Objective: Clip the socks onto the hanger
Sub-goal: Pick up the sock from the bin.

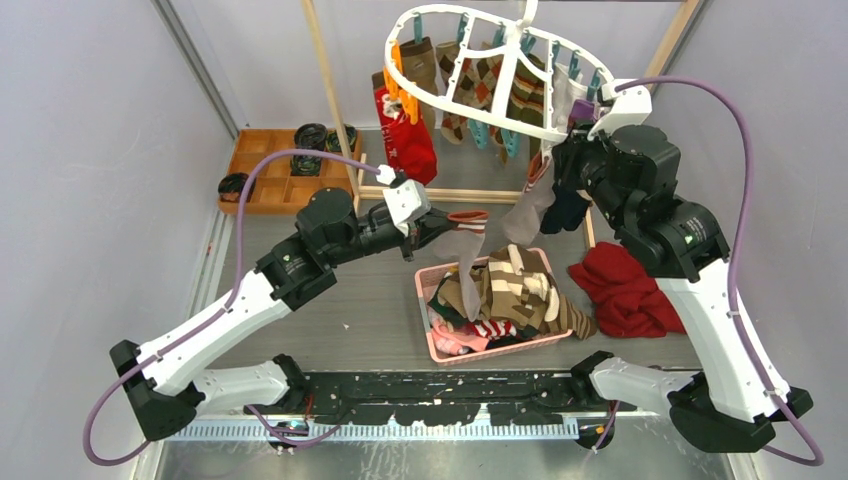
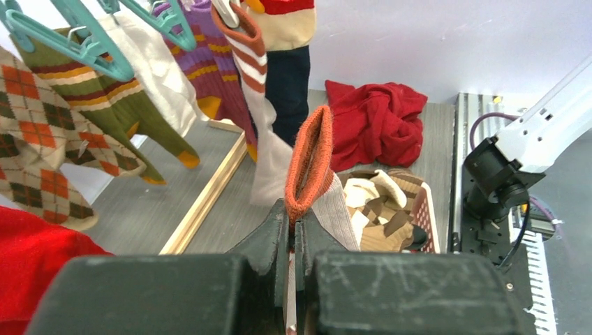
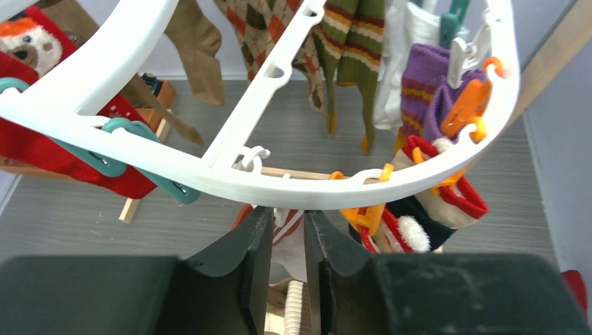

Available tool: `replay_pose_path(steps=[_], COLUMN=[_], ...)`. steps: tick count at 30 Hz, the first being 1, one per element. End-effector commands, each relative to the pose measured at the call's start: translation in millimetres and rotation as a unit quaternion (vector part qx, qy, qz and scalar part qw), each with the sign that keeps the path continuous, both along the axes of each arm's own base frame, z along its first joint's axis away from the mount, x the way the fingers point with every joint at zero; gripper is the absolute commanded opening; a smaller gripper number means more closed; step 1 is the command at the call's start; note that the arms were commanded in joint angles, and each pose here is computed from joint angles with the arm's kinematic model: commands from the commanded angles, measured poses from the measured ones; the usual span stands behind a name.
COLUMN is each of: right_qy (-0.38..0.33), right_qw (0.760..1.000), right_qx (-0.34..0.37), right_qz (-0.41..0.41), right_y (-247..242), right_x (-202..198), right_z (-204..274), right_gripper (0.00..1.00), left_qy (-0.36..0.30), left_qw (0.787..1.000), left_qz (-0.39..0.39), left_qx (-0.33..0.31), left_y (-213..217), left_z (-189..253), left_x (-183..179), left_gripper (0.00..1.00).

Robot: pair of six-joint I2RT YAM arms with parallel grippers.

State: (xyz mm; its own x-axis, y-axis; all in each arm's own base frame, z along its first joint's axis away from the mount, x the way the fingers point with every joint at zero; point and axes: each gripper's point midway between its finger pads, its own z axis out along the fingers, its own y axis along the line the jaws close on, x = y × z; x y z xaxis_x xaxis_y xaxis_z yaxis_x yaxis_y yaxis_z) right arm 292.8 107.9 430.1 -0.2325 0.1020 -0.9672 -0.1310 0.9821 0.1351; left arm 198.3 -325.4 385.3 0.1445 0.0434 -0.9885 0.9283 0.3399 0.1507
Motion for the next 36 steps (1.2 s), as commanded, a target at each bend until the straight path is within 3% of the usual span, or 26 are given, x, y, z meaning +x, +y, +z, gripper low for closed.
replay_pose_path(steps=[1, 7, 13, 21, 24, 30, 36], right_qy=[-0.038, -0.054, -0.058, -0.048, -0.039, -0.062, -0.097], right_qw=[0.998, 0.998, 0.994, 0.984, 0.976, 0.958, 0.934], right_qx=[-0.003, 0.008, 0.032, 0.053, 0.053, 0.021, -0.052], right_qz=[-0.041, 0.011, 0.085, 0.162, 0.205, 0.278, 0.339], right_y=[-21, -14, 4, 34, 50, 60, 59], right_x=[-7, -26, -50, -56, -59, -81, -103], right_z=[28, 35, 33, 27, 22, 10, -23], right_gripper=[0.30, 0.38, 0.40, 0.50, 0.57, 0.87, 0.95], left_qy=[-0.021, -0.014, -0.015, 0.014, 0.020, 0.038, 0.028], left_qw=[0.998, 0.997, 0.997, 0.995, 0.994, 0.992, 0.992], left_qz=[-0.022, -0.029, -0.018, -0.015, -0.016, -0.032, -0.038], left_qx=[-0.054, -0.065, -0.071, -0.099, -0.108, -0.119, -0.120], left_y=[-2, -7, -10, -22, -25, -30, -30], left_z=[40, 42, 43, 48, 51, 50, 47], left_x=[-7, -7, 1, 10, 11, 8, 6], left_gripper=[0.00, 0.00, 0.00, 0.00, 0.00, 0.00, 0.00])
